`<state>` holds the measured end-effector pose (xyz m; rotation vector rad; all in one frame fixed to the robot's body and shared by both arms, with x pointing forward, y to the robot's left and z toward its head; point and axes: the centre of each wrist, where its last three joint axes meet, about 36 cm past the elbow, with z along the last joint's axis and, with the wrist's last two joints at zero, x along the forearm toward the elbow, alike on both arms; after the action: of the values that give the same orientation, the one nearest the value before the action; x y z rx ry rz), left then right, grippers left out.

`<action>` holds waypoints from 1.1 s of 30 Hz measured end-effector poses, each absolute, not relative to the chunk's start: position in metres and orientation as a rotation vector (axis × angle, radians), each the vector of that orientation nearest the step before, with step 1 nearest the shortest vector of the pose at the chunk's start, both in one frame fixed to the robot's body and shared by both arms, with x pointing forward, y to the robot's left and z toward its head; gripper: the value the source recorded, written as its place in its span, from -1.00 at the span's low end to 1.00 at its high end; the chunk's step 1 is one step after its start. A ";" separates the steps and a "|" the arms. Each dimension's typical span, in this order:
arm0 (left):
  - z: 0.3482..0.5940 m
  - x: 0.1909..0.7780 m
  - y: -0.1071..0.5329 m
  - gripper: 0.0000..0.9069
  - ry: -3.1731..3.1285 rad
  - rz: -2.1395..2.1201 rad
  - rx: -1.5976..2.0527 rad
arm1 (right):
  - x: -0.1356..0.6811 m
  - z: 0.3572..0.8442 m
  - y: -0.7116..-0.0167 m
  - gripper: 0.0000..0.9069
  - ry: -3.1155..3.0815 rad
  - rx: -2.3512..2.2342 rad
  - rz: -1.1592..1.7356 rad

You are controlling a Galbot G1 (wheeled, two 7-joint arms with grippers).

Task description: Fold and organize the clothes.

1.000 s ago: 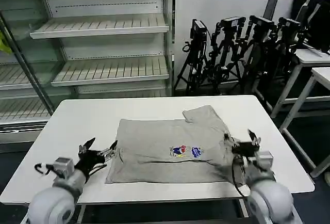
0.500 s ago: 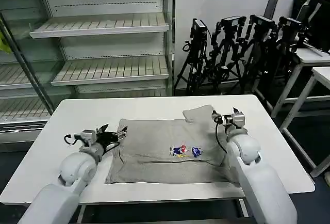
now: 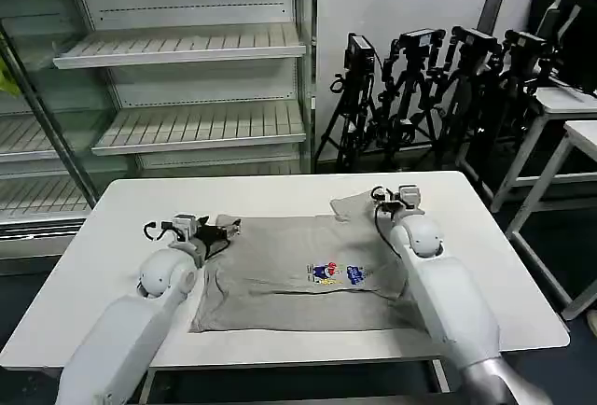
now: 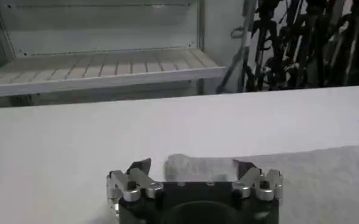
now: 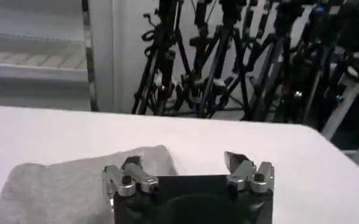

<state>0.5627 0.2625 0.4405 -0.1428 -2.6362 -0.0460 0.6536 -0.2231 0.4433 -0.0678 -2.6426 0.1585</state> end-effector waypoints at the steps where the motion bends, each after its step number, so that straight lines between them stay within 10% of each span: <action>1: 0.439 0.565 0.262 -0.96 -2.633 -0.044 -0.140 | 0.655 0.442 -0.222 0.36 -2.638 -0.063 0.159; 2: 0.437 0.567 0.262 -0.93 -2.630 -0.044 -0.135 | 0.656 0.440 -0.221 -0.42 -2.634 -0.057 0.159; 4: 0.433 0.570 0.264 -0.96 -2.625 -0.045 -0.126 | 0.658 0.437 -0.219 -1.00 -2.624 -0.043 0.156; 33: 0.432 0.566 0.280 -0.93 -2.617 0.078 -0.150 | 0.646 0.429 -0.221 -1.00 -2.698 0.017 -0.012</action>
<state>0.5659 0.2802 0.4322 -0.1501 -2.6169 0.0784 0.6455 -0.2214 0.4293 0.0166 -2.6976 -0.0118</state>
